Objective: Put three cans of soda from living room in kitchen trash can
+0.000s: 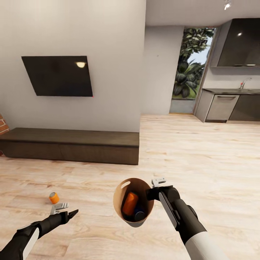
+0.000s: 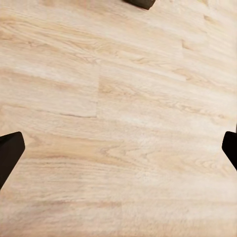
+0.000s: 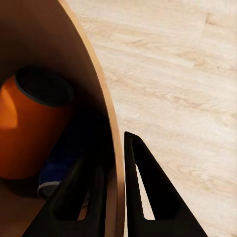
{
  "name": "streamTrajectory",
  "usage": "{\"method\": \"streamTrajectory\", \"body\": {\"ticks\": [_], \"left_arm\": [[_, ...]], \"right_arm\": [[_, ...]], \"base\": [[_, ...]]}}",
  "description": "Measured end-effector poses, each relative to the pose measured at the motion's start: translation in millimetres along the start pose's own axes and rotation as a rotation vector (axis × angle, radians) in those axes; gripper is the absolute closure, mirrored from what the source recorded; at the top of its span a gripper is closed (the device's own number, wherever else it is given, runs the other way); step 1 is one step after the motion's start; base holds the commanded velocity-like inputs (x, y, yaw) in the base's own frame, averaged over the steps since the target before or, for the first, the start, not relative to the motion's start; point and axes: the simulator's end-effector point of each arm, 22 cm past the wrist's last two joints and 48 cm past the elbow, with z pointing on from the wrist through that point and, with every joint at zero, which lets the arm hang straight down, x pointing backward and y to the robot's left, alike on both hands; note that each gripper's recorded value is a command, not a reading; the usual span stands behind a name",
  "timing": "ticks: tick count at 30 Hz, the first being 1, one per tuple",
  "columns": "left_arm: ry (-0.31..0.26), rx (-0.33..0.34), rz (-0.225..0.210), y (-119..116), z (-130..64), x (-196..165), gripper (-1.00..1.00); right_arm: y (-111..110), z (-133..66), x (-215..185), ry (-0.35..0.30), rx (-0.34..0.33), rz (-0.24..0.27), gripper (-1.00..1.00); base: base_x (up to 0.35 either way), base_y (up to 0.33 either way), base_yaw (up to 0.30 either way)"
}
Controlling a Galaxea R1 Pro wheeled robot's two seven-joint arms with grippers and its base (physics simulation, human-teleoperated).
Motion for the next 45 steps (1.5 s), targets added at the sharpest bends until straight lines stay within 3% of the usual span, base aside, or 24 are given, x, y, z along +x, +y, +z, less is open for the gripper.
{"method": "streamTrajectory", "body": {"ticks": [45], "left_arm": [[-0.003,0.001,0.001,-0.4,-0.1,-1.4,-1.00]], "right_arm": [[0.5,0.0,-0.1,0.000,0.001,-0.002,1.00]], "base": [[0.000,0.000,0.281]]}}
